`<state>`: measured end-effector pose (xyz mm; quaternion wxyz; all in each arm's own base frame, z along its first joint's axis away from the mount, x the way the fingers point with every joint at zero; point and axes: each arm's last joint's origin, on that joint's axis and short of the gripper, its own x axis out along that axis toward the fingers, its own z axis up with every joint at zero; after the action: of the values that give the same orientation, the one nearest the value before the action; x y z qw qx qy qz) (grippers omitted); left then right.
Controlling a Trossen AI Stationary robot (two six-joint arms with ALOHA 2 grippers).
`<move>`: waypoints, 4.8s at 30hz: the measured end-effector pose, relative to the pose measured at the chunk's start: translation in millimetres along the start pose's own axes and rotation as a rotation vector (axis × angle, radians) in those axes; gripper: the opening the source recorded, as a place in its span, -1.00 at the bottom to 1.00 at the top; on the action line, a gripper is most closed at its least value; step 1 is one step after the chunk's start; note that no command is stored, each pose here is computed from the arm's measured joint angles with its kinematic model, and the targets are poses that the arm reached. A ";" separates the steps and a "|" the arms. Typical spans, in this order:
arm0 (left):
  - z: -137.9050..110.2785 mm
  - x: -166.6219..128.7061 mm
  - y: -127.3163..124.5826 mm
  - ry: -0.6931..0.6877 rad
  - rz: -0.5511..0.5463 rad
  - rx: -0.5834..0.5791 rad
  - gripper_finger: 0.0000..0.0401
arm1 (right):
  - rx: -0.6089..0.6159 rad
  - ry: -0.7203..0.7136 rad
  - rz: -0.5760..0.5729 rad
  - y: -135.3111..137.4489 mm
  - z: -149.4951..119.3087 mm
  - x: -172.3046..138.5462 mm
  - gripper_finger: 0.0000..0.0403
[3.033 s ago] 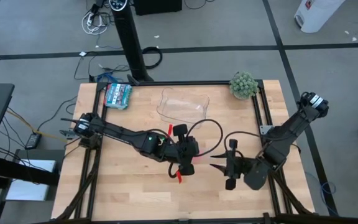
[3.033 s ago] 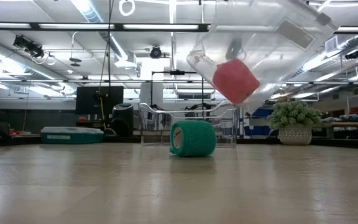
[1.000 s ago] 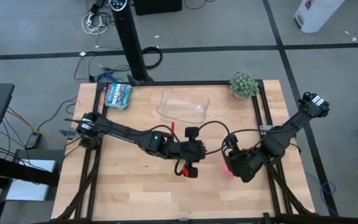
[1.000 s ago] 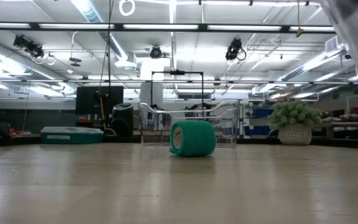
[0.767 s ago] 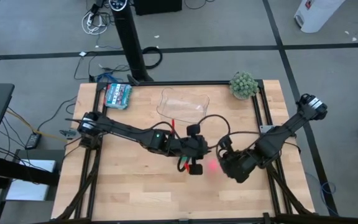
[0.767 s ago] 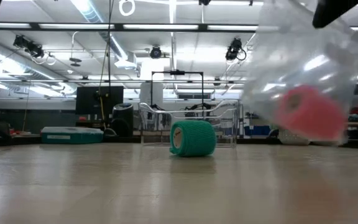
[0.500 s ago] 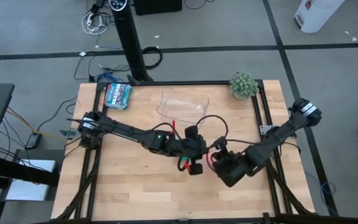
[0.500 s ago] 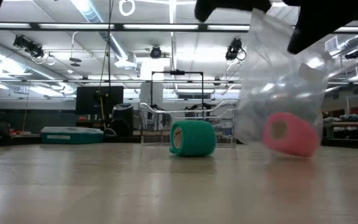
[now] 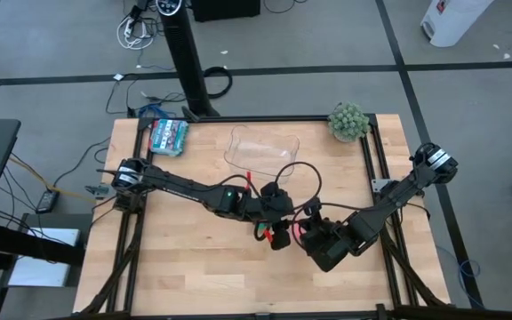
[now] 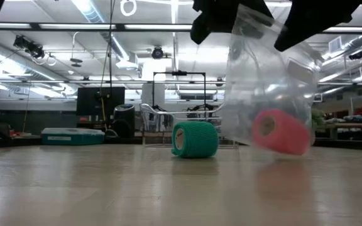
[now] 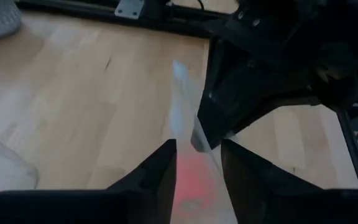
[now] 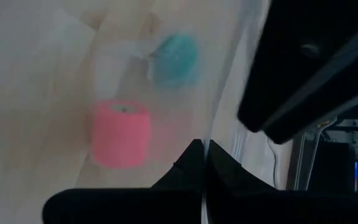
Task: Roll bandage
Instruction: Open the transparent zip bag, then put the blue bandage into the transparent zip bag
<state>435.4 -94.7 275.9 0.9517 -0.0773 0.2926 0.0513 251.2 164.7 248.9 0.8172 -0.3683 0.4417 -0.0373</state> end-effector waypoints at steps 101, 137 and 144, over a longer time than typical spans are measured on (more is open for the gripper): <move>0.4 2.4 52.4 0.250 0.302 0.480 -0.99 | 0.895 -0.338 0.019 31.4 0.3 106.2 0.04; -4.5 2.6 68.0 0.358 0.181 0.501 -0.99 | 0.727 -0.203 -0.152 39.4 -7.4 147.3 0.12; -4.4 2.6 68.1 0.357 0.182 0.501 -0.99 | 0.712 -0.183 -0.148 30.0 -10.5 155.1 0.06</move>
<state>425.4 -28.5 262.8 0.8664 0.1780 0.4641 0.0483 329.5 120.6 118.6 0.9253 -0.0936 0.2985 -0.2145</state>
